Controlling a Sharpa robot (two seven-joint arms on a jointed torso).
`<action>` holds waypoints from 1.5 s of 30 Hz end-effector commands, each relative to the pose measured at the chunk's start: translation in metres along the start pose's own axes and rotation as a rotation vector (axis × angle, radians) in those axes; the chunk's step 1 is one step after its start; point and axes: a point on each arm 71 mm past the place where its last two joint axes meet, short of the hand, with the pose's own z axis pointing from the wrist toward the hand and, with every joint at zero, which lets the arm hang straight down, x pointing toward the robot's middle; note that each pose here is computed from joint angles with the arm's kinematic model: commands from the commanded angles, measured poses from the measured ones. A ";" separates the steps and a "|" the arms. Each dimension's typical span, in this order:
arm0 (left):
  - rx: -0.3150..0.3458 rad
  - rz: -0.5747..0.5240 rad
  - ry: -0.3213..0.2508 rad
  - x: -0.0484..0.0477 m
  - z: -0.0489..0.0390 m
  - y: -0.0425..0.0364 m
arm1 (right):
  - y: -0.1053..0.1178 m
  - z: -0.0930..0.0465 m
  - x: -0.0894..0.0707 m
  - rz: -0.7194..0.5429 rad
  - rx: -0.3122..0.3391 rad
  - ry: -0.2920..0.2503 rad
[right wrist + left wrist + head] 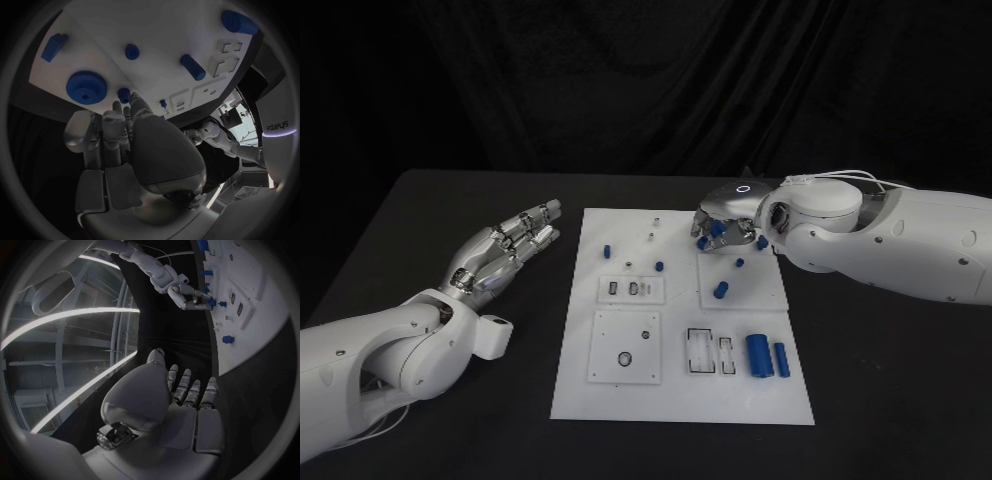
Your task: Assemble the parts on the task board
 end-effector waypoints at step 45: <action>0.219 -0.022 0.032 0.0002 0.0001 -0.0154 | 0.002 0.002 0.005 -0.032 -0.058 -0.205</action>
